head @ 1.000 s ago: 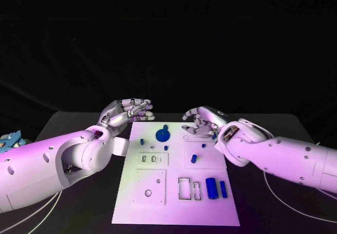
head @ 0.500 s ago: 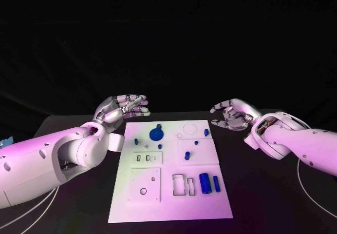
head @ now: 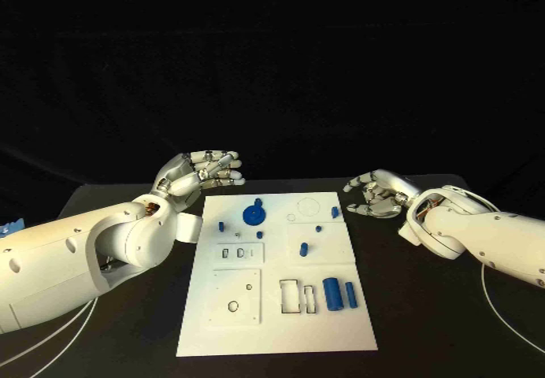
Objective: Assemble the parts on the task board
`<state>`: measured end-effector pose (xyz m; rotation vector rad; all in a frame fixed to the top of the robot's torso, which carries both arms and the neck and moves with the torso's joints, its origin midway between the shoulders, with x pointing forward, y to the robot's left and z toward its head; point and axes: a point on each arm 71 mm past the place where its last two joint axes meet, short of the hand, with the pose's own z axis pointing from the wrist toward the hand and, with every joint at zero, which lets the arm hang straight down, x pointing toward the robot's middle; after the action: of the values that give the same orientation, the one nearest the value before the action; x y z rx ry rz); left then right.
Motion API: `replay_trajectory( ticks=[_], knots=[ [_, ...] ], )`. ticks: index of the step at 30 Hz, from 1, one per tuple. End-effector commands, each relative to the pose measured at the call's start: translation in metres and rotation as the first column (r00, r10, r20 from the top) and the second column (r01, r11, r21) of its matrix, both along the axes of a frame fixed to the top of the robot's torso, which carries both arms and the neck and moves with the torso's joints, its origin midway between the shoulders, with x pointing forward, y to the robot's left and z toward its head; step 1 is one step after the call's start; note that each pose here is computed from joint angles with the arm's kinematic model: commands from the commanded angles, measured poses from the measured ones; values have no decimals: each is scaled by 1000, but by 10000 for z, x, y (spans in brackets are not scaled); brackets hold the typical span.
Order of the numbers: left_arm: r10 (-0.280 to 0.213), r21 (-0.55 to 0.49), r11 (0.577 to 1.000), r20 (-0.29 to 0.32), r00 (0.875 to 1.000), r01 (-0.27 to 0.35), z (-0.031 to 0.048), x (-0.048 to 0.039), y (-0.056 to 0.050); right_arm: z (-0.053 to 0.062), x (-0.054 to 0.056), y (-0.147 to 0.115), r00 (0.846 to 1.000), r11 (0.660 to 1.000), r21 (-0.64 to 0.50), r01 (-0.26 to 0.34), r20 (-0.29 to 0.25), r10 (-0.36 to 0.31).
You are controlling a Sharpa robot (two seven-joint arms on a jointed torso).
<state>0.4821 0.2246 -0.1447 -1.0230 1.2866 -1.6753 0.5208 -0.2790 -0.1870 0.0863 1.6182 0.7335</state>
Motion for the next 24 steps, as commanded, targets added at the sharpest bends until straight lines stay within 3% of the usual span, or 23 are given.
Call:
replay_trajectory(
  ticks=[1,9,24],
  knots=[
    [-25,-18,1000,14,1000,25,18,-10,-32,-92,12,45,999,999,-49,-22,-34,20],
    [-26,-17,1000,14,1000,26,18,-11,-33,-232,39,152,997,997,-63,-32,-65,28],
    [-27,-16,999,12,1000,28,8,1,-49,-317,101,262,997,998,-63,-30,-70,26]
  ],
)
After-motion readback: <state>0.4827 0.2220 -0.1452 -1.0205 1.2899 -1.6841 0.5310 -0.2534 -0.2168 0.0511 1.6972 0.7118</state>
